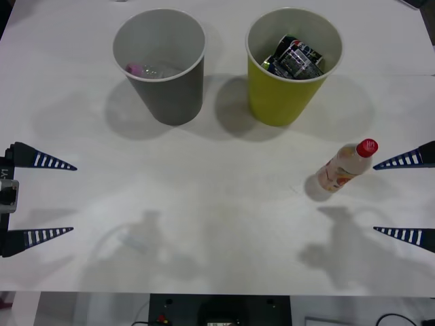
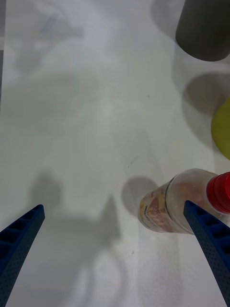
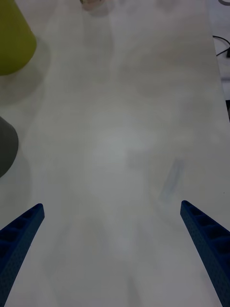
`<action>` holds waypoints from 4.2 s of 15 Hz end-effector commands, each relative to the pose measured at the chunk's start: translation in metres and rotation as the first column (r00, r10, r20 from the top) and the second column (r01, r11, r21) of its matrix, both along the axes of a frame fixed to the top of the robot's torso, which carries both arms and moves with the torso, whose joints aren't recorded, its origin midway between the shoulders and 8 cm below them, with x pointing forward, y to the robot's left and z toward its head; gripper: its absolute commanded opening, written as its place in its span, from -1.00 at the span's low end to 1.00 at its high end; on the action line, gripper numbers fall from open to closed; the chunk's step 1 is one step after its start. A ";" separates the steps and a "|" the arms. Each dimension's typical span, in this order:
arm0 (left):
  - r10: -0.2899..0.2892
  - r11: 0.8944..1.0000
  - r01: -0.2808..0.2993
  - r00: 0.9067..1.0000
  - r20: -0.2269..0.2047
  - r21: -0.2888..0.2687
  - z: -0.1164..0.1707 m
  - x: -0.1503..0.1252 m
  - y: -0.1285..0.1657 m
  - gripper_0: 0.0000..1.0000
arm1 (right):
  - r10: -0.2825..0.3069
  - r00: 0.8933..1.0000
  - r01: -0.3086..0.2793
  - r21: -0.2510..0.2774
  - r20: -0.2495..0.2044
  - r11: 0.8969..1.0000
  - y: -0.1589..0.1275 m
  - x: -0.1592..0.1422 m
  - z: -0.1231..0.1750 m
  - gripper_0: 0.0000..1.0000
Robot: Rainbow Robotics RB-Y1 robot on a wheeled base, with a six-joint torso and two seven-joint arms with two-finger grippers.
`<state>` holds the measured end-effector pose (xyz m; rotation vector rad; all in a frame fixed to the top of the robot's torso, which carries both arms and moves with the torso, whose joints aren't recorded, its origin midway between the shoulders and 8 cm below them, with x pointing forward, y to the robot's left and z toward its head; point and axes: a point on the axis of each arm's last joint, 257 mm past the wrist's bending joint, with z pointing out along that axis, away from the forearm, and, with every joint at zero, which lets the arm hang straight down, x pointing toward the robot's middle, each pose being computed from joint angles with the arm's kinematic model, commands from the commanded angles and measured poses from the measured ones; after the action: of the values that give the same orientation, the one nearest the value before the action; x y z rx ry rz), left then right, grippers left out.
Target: Put the can into the green bin and the plastic bottle into the gray bin
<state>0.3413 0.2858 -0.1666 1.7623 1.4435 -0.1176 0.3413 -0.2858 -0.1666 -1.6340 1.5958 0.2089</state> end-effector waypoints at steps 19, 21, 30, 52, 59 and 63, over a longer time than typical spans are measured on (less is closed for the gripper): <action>0.000 1.000 0.000 1.000 0.000 0.000 0.000 0.000 0.000 0.95 | -0.316 0.949 0.307 0.258 -0.007 0.916 -0.015 -0.007 0.005 1.00; 0.000 1.000 0.000 1.000 0.000 0.000 0.000 0.000 0.000 0.95 | -0.357 0.934 0.348 0.290 -0.023 0.891 -0.021 -0.006 0.004 1.00; 0.000 1.000 0.000 1.000 0.000 0.000 0.000 0.000 0.000 0.95 | -0.416 0.909 0.391 0.361 -0.012 0.846 -0.048 0.015 -0.010 1.00; 0.000 1.000 0.000 1.000 0.000 0.000 0.000 0.000 0.000 0.96 | -0.367 0.930 0.295 0.545 0.025 0.785 -0.028 0.090 -0.067 1.00; 0.000 1.000 0.000 1.000 0.000 0.000 0.000 0.000 0.000 0.96 | -0.416 0.909 0.318 0.635 0.006 0.704 -0.008 0.115 -0.078 1.00; 0.000 1.000 0.000 1.000 0.000 0.000 0.000 0.000 0.000 0.96 | -0.452 0.892 0.335 0.668 0.003 0.665 0.003 0.125 -0.080 1.00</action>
<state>0.3413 0.2858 -0.1666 1.7622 1.4435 -0.1176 0.4642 -0.2846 -0.2465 -0.7248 1.4733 0.3466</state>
